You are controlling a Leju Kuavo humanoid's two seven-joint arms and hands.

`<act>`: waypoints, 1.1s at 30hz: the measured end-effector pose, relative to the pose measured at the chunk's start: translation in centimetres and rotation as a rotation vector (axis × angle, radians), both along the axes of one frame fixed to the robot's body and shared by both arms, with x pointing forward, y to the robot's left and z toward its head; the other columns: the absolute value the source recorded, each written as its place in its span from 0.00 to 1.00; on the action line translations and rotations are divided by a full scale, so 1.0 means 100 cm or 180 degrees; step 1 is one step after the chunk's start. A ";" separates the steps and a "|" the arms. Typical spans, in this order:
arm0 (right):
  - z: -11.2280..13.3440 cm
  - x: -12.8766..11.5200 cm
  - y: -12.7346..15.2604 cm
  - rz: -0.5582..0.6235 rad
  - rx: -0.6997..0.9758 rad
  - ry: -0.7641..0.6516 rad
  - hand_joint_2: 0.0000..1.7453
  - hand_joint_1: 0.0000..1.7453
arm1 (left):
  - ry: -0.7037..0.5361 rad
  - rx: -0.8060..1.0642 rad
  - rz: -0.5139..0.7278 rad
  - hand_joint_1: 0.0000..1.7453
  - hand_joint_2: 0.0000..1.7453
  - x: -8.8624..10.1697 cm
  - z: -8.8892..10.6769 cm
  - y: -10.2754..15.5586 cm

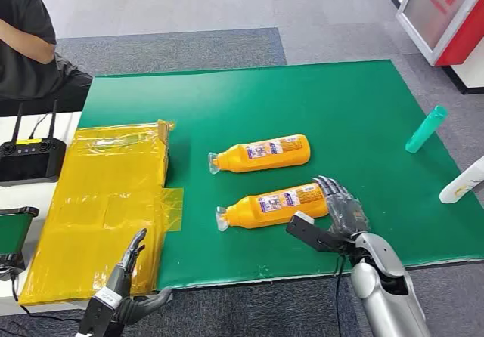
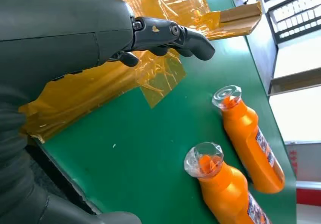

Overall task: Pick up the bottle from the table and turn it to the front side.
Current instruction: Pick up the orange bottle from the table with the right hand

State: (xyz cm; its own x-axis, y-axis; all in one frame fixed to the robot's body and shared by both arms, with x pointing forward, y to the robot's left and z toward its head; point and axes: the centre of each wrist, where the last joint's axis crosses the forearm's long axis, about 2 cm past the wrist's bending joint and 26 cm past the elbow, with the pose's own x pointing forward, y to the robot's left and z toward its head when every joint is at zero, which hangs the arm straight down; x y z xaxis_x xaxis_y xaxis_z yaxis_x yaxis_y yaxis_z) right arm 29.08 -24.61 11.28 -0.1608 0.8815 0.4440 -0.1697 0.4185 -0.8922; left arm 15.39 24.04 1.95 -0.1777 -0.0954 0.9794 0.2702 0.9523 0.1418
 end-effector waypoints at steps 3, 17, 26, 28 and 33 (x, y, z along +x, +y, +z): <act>-0.001 0.007 0.001 0.0008 -0.0048 0.0026 1.00 0.00 | -0.0018 -0.0021 -0.0005 0.00 1.00 0.001 -0.001 -0.002; 0.035 0.052 0.011 0.0067 -0.0347 -0.0058 1.00 0.00 | -0.0278 -0.0131 -0.0016 0.00 1.00 0.027 0.009 -0.011; 0.034 0.056 0.013 0.0108 -0.0389 -0.0019 1.00 0.00 | -0.0264 -0.0117 -0.0031 0.00 1.00 0.027 0.008 -0.011; 0.034 0.058 0.015 0.0151 -0.0412 0.0033 1.00 0.00 | -0.0267 -0.0116 -0.0036 0.00 1.00 0.027 0.008 -0.012; 0.029 0.067 0.014 0.0324 -0.0462 0.0290 1.00 0.00 | -0.0276 -0.0127 -0.0002 0.00 1.00 0.028 0.007 -0.012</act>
